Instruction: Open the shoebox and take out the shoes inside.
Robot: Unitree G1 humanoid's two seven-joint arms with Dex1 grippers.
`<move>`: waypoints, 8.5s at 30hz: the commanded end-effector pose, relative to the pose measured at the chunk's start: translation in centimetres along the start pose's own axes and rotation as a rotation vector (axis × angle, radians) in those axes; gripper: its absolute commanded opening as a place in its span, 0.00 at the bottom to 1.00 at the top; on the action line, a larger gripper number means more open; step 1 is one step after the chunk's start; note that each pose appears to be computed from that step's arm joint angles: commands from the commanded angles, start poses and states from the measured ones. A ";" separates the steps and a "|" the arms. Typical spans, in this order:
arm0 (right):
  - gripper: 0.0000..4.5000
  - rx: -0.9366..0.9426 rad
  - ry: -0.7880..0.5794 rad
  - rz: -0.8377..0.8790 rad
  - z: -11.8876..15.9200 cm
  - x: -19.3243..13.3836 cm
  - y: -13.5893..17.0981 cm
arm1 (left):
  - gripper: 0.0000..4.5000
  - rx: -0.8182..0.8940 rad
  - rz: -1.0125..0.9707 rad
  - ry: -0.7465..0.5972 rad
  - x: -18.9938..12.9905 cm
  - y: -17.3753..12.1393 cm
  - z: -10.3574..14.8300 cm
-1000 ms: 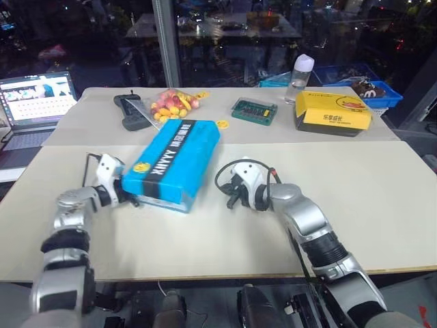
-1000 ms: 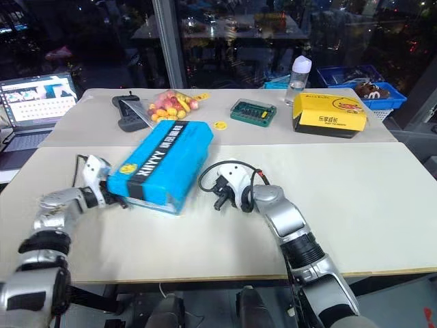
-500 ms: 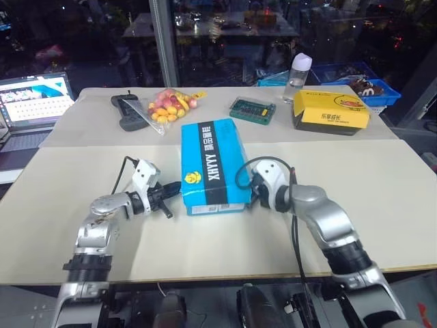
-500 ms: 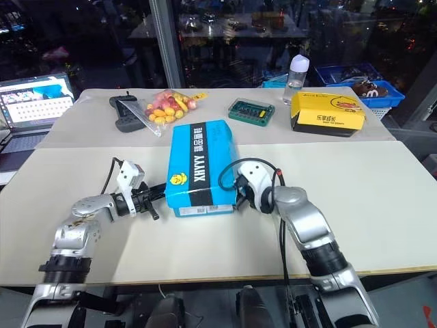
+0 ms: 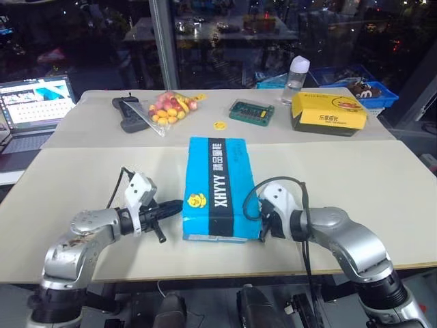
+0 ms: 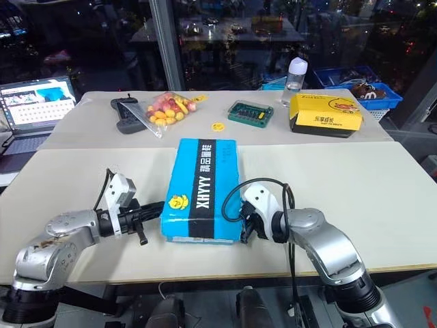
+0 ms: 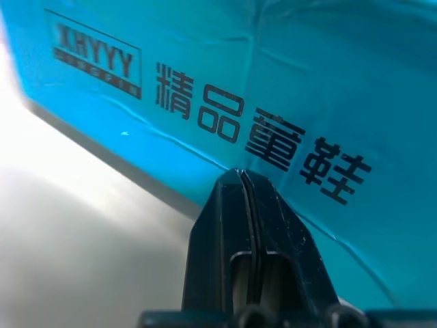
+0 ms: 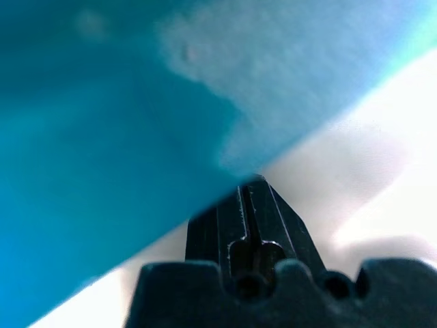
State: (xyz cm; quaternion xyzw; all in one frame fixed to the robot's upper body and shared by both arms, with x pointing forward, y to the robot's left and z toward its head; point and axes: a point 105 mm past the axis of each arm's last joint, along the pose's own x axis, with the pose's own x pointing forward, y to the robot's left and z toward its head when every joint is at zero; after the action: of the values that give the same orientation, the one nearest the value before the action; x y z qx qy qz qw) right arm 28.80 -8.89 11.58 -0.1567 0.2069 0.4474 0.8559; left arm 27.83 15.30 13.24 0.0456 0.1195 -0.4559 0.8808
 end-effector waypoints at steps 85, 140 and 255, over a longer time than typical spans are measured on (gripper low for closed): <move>0.00 -0.603 -0.588 0.509 30.9 8.0 10.8 | 0.01 0.079 0.646 -0.173 -21.5 -1.6 6.2; 0.00 -0.704 -0.044 0.310 11.1 2.4 -0.2 | 0.01 0.078 0.483 -0.022 -23.7 -2.0 6.7; 1.00 -0.676 -0.033 0.461 20.6 5.5 5.6 | 0.99 0.185 -0.047 0.037 -14.9 3.0 7.9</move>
State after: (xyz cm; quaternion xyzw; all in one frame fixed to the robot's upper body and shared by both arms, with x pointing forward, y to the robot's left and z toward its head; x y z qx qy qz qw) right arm 32.67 7.00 24.25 -0.3610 0.0835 0.6629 0.6506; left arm 23.25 27.32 24.08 0.1192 0.1077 -0.4860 0.8590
